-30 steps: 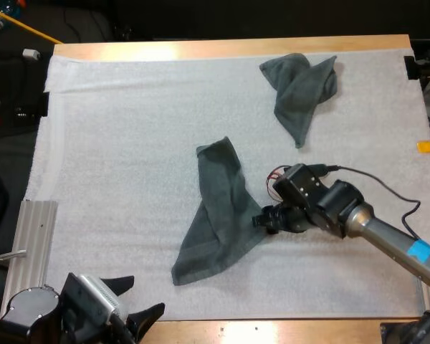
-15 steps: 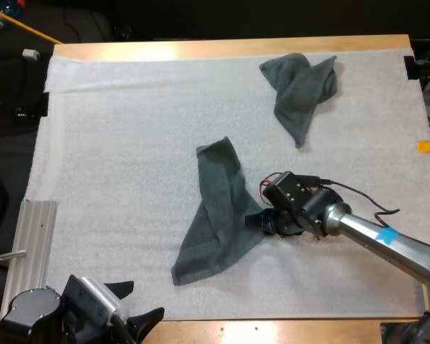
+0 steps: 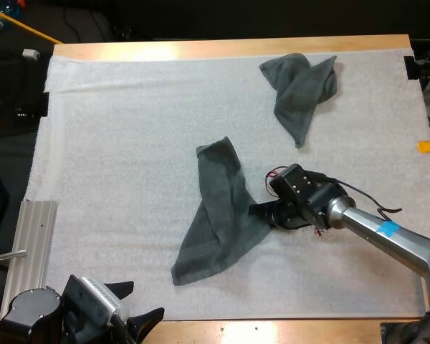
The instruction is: Pick towel from pile, fold and stack
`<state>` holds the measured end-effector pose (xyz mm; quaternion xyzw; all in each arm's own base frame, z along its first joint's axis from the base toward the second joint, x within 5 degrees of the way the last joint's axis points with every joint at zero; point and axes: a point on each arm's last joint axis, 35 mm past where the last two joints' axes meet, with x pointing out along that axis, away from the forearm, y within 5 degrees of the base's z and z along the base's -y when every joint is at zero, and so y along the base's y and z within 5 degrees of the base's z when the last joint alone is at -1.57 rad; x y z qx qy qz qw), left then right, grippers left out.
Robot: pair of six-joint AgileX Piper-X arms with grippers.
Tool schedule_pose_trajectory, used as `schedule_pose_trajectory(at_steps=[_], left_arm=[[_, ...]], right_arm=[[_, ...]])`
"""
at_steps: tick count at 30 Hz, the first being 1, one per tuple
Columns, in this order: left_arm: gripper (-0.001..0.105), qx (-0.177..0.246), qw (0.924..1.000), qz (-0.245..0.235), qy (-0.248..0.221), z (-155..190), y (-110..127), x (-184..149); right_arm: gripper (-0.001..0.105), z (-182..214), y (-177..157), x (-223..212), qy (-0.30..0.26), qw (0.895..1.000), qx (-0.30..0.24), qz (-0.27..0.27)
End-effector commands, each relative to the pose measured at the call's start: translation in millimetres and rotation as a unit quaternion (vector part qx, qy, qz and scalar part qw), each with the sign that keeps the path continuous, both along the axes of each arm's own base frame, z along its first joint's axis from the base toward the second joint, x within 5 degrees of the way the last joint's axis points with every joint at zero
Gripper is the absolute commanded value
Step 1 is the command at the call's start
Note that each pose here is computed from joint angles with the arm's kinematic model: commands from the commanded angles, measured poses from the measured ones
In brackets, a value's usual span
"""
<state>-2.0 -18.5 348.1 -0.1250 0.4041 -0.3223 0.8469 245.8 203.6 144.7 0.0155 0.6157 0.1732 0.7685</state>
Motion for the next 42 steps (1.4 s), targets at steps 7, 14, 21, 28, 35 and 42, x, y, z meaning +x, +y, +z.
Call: schedule_pose_trajectory(at_steps=[7,14,21,28,35,42], left_arm=[[0.069,0.000,1.0000,-0.002,0.002,1,0,0],[0.069,0.000,1.0000,-0.002,0.002,1,0,0],[0.069,0.000,1.0000,-0.002,0.002,1,0,0],[0.069,0.008,0.9999,-0.011,-0.009,1,0,0],[0.069,0.022,0.9979,-0.027,-0.054,4,-1,6],[0.069,0.041,0.9960,-0.075,-0.027,-7,-13,35]], right_arm=[[0.045,2,0,1,-0.001,1.000,0.007,-0.002],[0.022,-3,0,1,0.006,1.000,0.005,-0.001],[0.021,-13,2,0,0.036,0.999,0.014,-0.005],[0.000,8,2,-2,-0.016,1.000,0.004,-0.003],[0.000,54,-13,-14,-0.070,0.997,-0.020,-0.018],[0.000,66,-26,-27,-0.064,0.996,-0.069,-0.010]])
